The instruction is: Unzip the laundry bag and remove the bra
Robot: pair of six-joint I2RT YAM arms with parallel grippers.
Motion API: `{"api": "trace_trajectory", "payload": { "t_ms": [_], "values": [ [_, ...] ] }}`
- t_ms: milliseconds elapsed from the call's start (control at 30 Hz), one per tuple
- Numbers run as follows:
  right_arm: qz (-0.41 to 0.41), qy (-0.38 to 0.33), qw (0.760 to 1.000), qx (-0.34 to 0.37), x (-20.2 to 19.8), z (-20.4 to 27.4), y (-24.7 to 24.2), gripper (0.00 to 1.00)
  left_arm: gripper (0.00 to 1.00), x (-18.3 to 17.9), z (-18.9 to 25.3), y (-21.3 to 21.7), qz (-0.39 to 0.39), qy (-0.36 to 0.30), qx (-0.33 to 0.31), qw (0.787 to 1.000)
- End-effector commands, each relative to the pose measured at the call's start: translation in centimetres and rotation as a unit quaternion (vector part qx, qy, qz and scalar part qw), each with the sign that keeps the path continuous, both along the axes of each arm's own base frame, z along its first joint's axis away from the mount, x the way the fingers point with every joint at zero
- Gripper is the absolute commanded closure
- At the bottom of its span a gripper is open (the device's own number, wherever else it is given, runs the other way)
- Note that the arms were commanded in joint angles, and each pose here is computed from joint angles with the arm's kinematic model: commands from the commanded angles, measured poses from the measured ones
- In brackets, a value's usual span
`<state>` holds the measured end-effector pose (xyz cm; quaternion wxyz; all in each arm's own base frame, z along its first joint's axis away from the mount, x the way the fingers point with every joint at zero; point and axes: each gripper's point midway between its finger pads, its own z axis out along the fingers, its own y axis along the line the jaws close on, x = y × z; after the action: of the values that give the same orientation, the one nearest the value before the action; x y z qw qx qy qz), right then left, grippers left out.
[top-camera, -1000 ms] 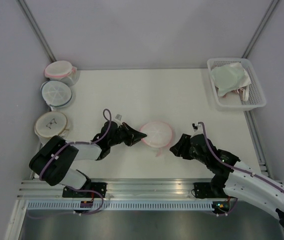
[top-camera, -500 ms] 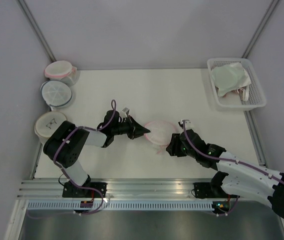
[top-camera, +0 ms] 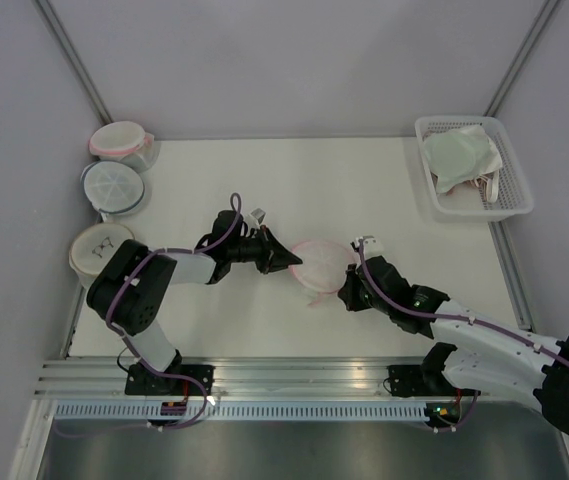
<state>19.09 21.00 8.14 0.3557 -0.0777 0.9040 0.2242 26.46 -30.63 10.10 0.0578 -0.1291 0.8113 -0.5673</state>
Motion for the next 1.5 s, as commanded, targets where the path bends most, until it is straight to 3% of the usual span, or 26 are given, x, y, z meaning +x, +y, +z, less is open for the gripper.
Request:
{"api": "trace_trajectory", "payload": {
  "t_ms": [0,567,733,833,900,933,967,1000,1100,1233,1467],
  "values": [
    [-0.004,-0.036,0.999,0.020,1.4,2.4,1.0,0.99,0.98,-0.2,0.3,-0.2,-0.028,-0.020,-0.005,0.999],
    [-0.099,-0.029,0.993,-0.066,1.4,2.7,-4.2,1.00,0.98,0.9,-0.1,0.1,-0.031,-0.018,0.007,0.999],
    [-0.168,-0.028,0.977,-0.127,1.8,2.1,-7.4,0.99,0.98,1.1,-0.1,0.4,-0.040,-0.022,0.011,0.999],
    [-0.166,-0.021,0.978,-0.125,2.0,2.2,-6.8,1.00,0.98,1.3,-0.1,0.4,-0.054,-0.024,0.015,0.998],
    [-0.122,-0.012,0.987,-0.099,1.6,2.1,-4.9,1.00,0.98,1.5,-0.2,0.4,-0.058,-0.026,0.020,0.998],
    [-0.103,-0.022,0.992,-0.075,1.7,2.6,-3.8,0.98,0.98,1.6,0.0,0.3,-0.060,-0.027,0.019,0.998],
    [-0.067,-0.018,0.996,-0.062,1.2,2.7,-2.6,0.89,0.98,1.7,-0.1,0.3,-0.060,-0.026,0.019,0.998],
    [-0.049,-0.020,0.997,-0.054,1.0,2.8,-2.0,0.62,0.98,1.7,-0.1,0.3,-0.063,-0.027,0.019,0.997],
    [0.012,-0.020,0.999,-0.036,-0.1,2.7,-0.1,0.28,0.98,2.0,-0.4,0.4,-0.064,-0.022,0.019,0.998],
    [0.025,-0.017,0.998,-0.062,-0.2,1.4,0.2,0.24,0.98,2.4,-0.6,0.5,-0.064,-0.018,0.016,0.998],
    [0.011,-0.023,0.992,-0.120,1.5,-0.1,0.2,0.37,0.98,3.1,-1.2,0.6,-0.076,-0.012,0.020,0.997]
  ]
}}
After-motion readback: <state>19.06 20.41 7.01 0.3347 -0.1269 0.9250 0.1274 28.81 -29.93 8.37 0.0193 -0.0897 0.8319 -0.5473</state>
